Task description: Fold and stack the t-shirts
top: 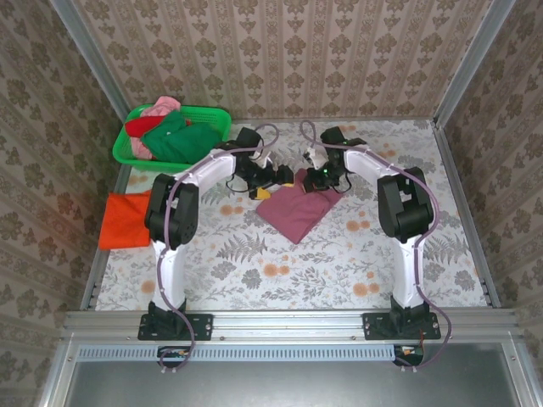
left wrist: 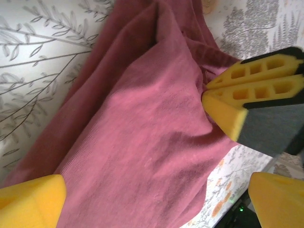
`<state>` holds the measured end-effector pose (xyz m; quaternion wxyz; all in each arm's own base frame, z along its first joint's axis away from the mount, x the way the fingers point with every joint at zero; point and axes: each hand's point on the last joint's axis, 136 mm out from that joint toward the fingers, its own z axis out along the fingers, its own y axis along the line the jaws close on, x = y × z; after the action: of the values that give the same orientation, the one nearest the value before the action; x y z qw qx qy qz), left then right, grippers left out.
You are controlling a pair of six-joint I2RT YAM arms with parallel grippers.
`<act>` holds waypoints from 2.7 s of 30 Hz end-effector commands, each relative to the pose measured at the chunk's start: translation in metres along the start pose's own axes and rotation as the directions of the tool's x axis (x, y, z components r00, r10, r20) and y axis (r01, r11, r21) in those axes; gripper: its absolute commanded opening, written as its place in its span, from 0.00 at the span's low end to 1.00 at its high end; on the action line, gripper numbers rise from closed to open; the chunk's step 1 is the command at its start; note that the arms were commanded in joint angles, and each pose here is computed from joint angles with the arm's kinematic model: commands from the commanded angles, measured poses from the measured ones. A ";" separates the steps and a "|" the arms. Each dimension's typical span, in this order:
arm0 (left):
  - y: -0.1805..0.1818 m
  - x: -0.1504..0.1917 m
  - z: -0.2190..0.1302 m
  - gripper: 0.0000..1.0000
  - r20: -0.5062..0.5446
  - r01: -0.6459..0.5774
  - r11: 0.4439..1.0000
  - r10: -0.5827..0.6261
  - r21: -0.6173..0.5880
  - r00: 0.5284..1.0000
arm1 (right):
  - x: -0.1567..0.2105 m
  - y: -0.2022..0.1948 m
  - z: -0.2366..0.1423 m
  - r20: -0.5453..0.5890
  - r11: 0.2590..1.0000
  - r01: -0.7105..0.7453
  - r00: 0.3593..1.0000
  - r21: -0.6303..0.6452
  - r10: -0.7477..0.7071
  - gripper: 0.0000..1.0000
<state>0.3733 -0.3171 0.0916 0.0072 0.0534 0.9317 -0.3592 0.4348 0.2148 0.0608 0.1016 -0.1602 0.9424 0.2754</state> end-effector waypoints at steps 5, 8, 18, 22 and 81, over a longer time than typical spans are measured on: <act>-0.004 0.000 -0.038 1.00 0.142 -0.144 0.988 0.151 -0.062 0.978 | -0.018 0.029 -0.029 0.077 0.991 0.063 0.996 -0.115 -0.054 0.44; 0.001 0.002 -0.046 1.00 0.164 -0.177 0.982 0.187 -0.069 0.969 | -0.014 0.032 -0.037 0.108 0.979 0.177 0.980 -0.101 -0.166 0.53; 0.024 -0.006 -0.074 1.00 0.256 -0.164 0.983 0.180 -0.081 0.950 | 0.008 0.026 -0.003 0.014 0.939 0.334 0.943 -0.080 -0.334 0.50; 0.032 -0.005 -0.076 1.00 0.255 -0.139 0.987 0.156 -0.085 0.954 | 0.005 0.023 0.007 -0.030 0.938 0.344 0.938 -0.051 -0.345 0.48; 0.014 -0.011 0.009 0.75 0.001 -0.091 0.987 0.092 0.131 0.996 | 0.084 0.102 -0.069 0.114 0.705 0.697 0.717 -0.130 -0.687 0.00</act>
<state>0.4055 -0.2968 0.0734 0.0521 0.0494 0.9189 -0.3880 0.3182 0.2334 0.1196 0.1805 -0.5064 0.8016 0.2614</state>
